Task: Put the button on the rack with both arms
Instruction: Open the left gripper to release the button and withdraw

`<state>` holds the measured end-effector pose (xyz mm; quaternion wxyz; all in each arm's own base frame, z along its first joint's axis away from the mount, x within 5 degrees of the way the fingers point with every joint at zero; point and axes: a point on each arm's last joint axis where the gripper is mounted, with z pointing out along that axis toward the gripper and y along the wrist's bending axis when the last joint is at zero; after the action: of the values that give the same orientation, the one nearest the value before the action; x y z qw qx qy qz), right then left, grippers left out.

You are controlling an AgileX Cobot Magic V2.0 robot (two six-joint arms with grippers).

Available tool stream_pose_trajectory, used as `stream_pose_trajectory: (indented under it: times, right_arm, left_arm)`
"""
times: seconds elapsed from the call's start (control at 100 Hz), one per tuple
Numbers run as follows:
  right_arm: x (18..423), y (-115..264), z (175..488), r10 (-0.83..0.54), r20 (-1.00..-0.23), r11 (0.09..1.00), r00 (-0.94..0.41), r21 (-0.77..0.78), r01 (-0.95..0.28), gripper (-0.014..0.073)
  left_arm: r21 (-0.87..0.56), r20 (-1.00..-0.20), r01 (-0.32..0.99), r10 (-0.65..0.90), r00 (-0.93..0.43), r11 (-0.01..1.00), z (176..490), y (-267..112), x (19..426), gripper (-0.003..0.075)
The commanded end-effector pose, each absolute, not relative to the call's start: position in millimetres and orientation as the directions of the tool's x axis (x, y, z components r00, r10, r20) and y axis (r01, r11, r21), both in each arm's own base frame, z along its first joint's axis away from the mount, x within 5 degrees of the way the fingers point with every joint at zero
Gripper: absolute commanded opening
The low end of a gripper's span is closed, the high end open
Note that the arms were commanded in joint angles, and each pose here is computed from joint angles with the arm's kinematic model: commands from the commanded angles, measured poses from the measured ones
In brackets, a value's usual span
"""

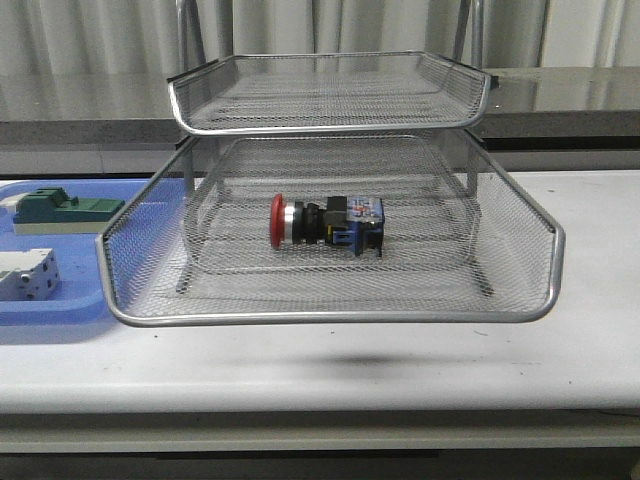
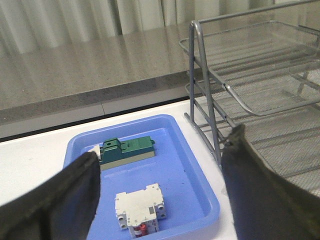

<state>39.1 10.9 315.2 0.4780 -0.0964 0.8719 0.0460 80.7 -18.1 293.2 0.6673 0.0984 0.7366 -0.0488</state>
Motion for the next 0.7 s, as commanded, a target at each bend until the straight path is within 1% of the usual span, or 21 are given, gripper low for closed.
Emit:
stream_pose_trajectory:
  times: [0.0, 0.16, 0.31, 0.69]
  right_arm:
    - [41.4, 11.2, 330.0, -0.11, -0.886, 0.978, -0.45, -0.015, -0.209, -0.0069]
    - [41.4, 11.2, 330.0, -0.11, -0.886, 0.978, -0.45, -0.015, -0.209, -0.0069]
    - [41.4, 11.2, 330.0, -0.11, -0.886, 0.978, -0.45, -0.015, -0.209, -0.0069]
    - [41.4, 11.2, 330.0, -0.11, -0.886, 0.978, -0.45, -0.015, -0.209, -0.0069]
  left_arm:
    - [0.026, -0.999, 0.156, 0.022, 0.027, 0.987, 303.7, -13.3, 75.4, 0.0493]
    - [0.009, -0.997, 0.132, -0.001, 0.071, 0.991, 297.6, -10.7, 69.4, 0.0493]
    - [-0.018, -0.998, 0.127, -0.026, 0.062, 0.992, 291.8, -10.2, 70.5, 0.0493]
    - [-0.018, -0.998, 0.128, -0.025, 0.059, 0.992, 291.2, -10.3, 70.5, 0.0489]
